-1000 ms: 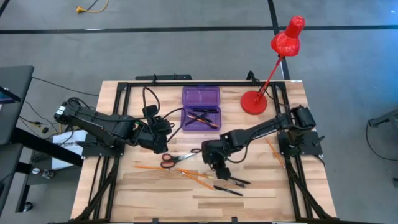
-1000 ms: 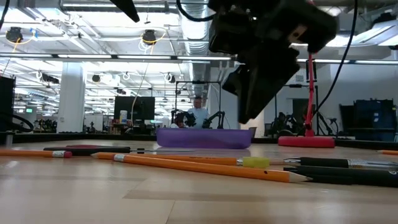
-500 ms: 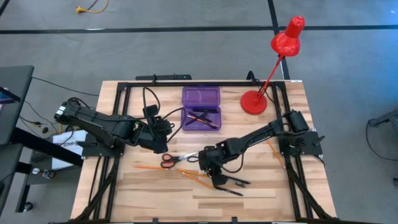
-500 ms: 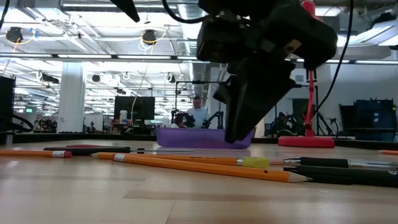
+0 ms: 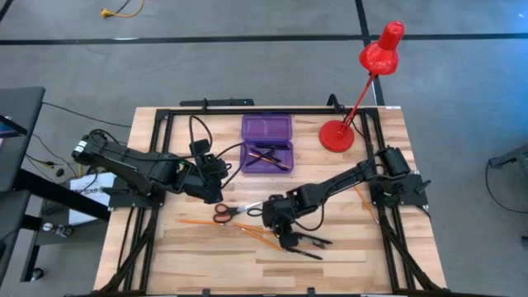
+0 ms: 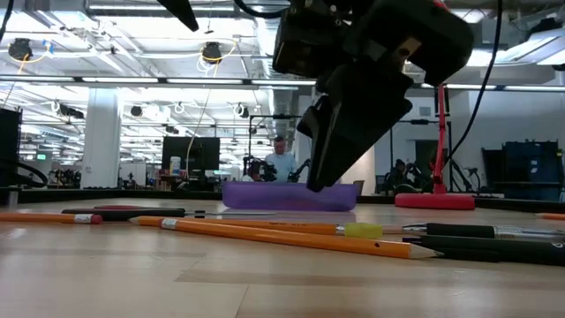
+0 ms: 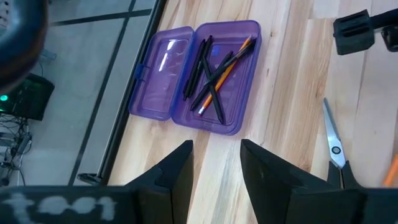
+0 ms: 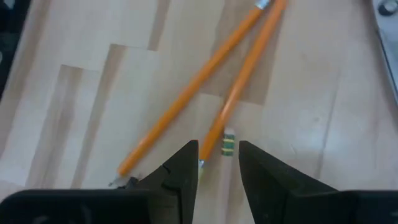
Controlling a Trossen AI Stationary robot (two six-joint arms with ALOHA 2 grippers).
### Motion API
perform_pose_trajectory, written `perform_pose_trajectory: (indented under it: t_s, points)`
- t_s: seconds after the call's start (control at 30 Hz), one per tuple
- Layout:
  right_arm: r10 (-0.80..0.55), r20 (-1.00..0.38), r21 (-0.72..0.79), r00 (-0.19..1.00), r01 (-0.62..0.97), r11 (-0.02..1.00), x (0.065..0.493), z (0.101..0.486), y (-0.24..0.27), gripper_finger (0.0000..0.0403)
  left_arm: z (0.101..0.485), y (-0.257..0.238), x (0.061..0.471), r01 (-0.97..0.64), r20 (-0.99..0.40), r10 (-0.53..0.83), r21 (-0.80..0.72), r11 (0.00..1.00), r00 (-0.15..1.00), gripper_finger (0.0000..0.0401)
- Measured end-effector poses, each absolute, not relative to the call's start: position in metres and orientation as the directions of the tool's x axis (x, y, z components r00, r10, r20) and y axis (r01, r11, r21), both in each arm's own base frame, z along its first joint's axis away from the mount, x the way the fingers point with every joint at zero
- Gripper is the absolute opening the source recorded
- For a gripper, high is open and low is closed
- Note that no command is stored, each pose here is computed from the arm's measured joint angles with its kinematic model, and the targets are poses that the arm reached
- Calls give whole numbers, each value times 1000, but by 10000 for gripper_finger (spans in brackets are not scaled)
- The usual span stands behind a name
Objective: Pick & place school supplies into a supply box
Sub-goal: Put the yellow pencil into the purple supply box
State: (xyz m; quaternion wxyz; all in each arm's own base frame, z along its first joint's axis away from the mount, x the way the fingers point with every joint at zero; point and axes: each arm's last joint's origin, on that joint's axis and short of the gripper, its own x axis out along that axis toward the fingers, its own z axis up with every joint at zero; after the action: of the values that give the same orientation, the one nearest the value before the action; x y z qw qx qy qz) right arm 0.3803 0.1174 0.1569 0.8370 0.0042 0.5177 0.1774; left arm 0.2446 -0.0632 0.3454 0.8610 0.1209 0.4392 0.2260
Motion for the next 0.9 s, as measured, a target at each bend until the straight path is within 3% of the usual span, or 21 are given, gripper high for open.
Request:
perform_pose_trajectory:
  t_s: [0.73, 0.9]
  points:
    - [246, -919, 193, 309, -192, 962, 373, 135, 140, 108, 345, -64, 245, -266, -718, 471, 389, 882, 512, 123]
    - [170, -945, 137, 280, -133, 982, 367, 133, 141, 107, 345, -64, 245, -257, -721, 467, 390, 884, 512, 123]
